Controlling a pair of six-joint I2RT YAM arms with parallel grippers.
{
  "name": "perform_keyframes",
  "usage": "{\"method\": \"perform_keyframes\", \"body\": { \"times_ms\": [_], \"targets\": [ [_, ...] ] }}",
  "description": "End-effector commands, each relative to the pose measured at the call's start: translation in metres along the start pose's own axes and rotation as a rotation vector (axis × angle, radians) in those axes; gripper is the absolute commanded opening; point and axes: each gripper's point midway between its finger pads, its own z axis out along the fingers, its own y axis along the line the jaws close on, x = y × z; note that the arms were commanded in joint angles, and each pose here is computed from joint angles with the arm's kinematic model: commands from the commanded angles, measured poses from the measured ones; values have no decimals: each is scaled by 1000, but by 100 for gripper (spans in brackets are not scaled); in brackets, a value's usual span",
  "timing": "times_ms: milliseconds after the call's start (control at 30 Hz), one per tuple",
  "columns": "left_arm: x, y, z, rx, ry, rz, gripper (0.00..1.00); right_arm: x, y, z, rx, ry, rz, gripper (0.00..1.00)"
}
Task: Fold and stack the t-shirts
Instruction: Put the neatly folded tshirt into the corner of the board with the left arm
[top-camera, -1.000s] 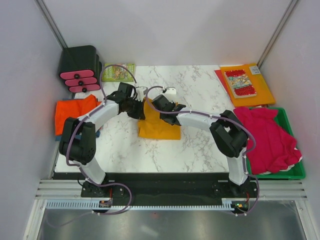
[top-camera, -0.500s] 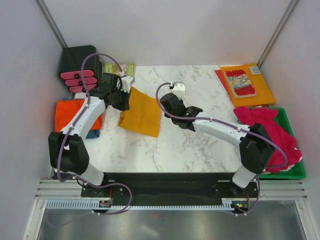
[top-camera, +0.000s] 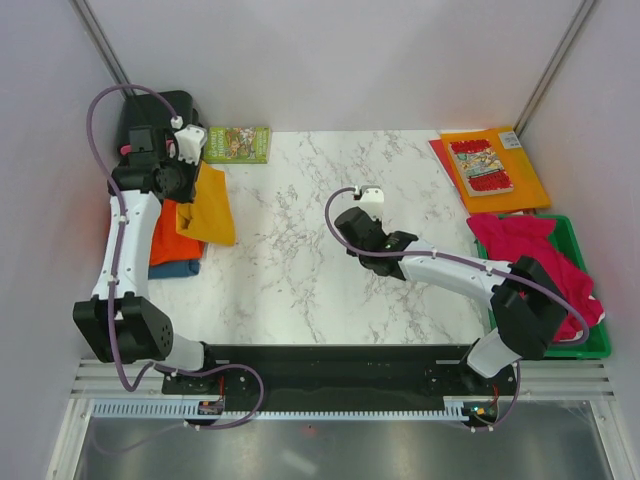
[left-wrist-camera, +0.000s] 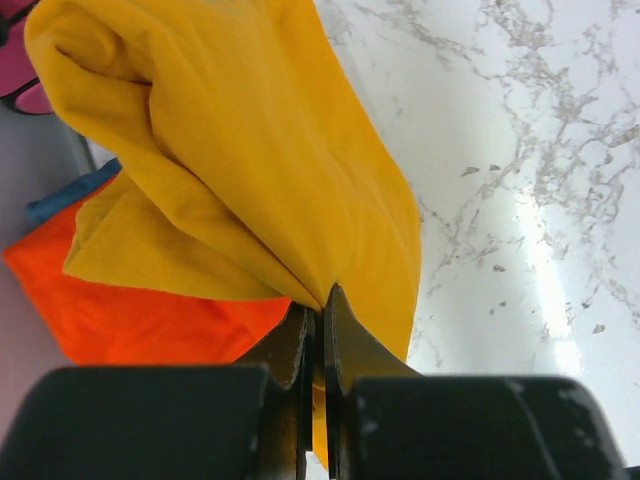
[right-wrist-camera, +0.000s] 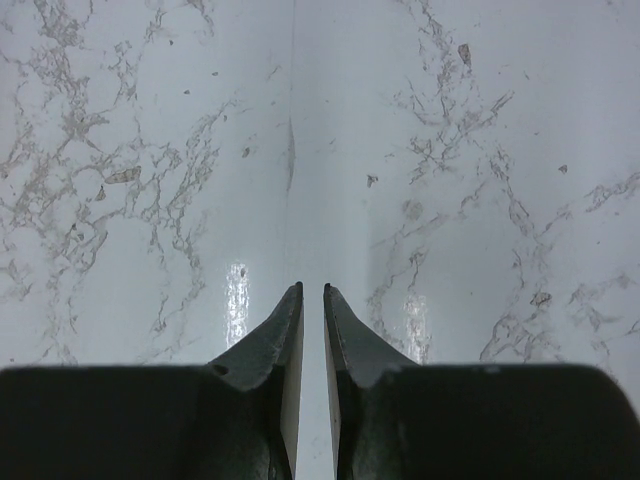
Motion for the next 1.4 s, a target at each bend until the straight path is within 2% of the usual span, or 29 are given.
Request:
{"method": "perform_keyframes", "body": {
  "times_ms": [0,467,633,1067,1200,1367],
  "targets": [
    [-14,23,-37,-59,-39,82,2,-15,8,-7,-47,-52,49,21],
    [3,80,-64,-153,-9,16,2,-2,11,-2,-74,-33,43,20],
    [14,95,-62,-168,10,-23,2,1,12,0,-79,-28,45,20],
    [109,157,-12,-258,135,-174,2,13,0,-3,-57,-10,42,20],
    [122,182,-7,-323,146,-202,2,16,1,-3,-59,4,43,20],
    [119,213,-21,-397,113,-208,2,18,1,-3,-50,10,39,21]
  ]
}}
